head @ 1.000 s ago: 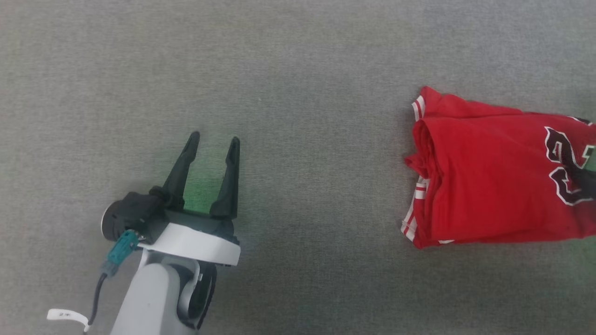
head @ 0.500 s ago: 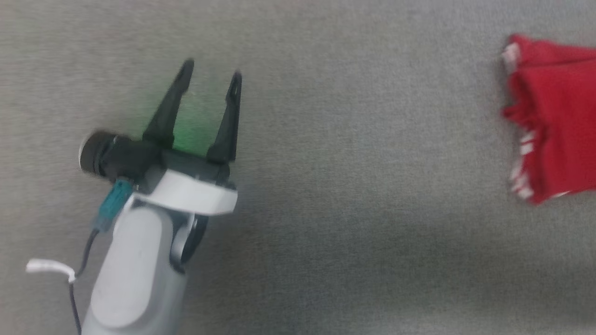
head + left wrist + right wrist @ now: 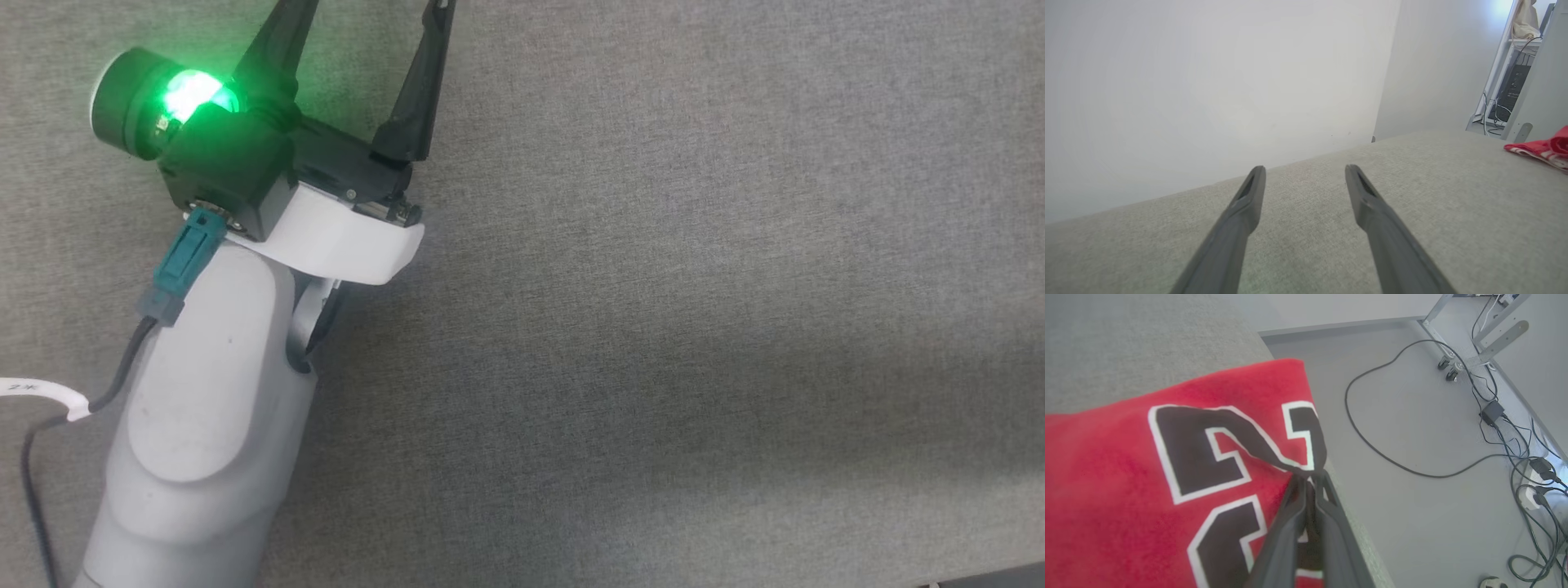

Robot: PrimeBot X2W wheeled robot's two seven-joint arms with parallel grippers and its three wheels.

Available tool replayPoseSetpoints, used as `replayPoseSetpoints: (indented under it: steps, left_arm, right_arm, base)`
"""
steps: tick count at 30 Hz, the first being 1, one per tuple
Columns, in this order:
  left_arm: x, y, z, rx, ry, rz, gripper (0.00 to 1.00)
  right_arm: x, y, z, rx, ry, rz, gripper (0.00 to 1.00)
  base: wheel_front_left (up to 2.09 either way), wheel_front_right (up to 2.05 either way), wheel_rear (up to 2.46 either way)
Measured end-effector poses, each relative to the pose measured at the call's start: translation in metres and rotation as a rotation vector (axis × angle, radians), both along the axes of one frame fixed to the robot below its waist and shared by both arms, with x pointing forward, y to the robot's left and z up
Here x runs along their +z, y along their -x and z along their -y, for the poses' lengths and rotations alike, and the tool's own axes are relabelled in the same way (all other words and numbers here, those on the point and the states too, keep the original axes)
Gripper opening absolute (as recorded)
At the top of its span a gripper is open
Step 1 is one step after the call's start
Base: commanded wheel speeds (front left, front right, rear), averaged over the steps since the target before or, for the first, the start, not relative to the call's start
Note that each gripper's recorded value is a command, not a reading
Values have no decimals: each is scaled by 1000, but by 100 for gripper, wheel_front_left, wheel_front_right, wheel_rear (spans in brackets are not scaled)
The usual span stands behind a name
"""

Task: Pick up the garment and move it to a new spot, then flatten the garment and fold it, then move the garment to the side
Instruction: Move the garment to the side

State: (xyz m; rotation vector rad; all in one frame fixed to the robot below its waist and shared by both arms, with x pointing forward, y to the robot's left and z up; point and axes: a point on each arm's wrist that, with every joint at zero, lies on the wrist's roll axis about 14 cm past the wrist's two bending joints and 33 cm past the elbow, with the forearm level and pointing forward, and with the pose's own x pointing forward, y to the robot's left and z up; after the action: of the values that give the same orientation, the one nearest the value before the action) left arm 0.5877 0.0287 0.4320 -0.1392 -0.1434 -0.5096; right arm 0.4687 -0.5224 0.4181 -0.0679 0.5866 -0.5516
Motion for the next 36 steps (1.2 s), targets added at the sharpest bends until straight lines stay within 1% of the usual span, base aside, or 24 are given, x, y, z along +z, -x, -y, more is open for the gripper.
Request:
replayPoseSetpoints:
  steps: [6,7,8,9,15,19,21,24,27,33,36]
  left_arm:
    - [-5,0,5,-19,-9,-1,100]
    - [-5,0,5,-19,-11,-2,100]
    - [-5,-1,4,-17,-11,-3,100]
    - [-5,-1,4,-15,-12,-5,100]
    - [3,10,0,5,-10,-27,100]
    - [11,25,-12,43,-4,-55,100]
    - [10,35,-23,75,-2,-87,100]
    - [12,52,-43,134,9,-125,100]
    - [15,72,-63,190,13,-155,100]
    - [18,118,-114,330,19,-208,100]
    - [23,142,-132,386,28,-221,100]
  right_arm:
    - [-16,-3,-3,-13,-6,-6,0]
    - [-17,-3,-4,-7,0,-6,17]
    - [-16,-2,-4,-4,6,-7,86]
    - [-15,-2,-5,3,13,-2,100]
    - [11,-10,-15,81,61,73,100]
    - [26,-21,-44,212,74,125,100]
    - [30,-26,-68,299,69,154,100]
    - [29,-26,-103,400,41,180,100]
    - [26,-23,-134,470,2,206,100]
    - [23,-18,-201,592,-94,274,100]
    - [23,-11,-234,636,-153,310,100]
  base:
    - [0,0,0]
    - [0,0,0]
    - [0,0,0]
    - [0,0,0]
    - [0,0,0]
    - [0,0,0]
    - [0,0,0]
    - [0,0,0]
    - [0,0,0]
    - [0,0,0]
    - [0,0,0]
